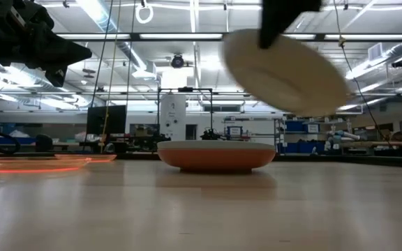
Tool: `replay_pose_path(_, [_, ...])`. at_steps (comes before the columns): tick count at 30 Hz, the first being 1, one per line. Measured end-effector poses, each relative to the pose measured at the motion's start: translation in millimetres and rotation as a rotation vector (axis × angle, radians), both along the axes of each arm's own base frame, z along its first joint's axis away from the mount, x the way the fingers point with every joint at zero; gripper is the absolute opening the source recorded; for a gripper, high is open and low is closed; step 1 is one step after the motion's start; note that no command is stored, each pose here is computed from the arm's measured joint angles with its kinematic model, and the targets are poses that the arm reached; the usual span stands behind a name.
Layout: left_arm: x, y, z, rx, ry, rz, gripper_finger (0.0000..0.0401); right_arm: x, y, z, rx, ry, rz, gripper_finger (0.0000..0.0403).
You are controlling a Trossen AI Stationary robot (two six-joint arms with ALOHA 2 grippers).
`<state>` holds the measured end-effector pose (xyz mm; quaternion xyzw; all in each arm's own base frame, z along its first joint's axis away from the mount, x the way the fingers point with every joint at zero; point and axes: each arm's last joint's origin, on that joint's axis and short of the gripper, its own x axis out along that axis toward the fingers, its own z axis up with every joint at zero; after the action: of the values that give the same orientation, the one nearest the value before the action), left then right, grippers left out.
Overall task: Stack plastic plates
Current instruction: Stack the brown plate on top of the gray plate
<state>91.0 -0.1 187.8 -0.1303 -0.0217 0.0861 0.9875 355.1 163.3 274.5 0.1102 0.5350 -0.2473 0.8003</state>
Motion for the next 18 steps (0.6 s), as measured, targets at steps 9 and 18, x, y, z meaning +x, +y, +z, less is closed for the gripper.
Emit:
replay_pose_path(9, [0,0,0,0.000,0.000,0.000,0.0027,36,-41,-20,-0.143,0.049,0.617,0.0014])
replay_pose_path(18, [0,0,0,0.000,0.000,0.000,0.0027,25,-61,-64,-0.242,0.266,0.867,0.0013])
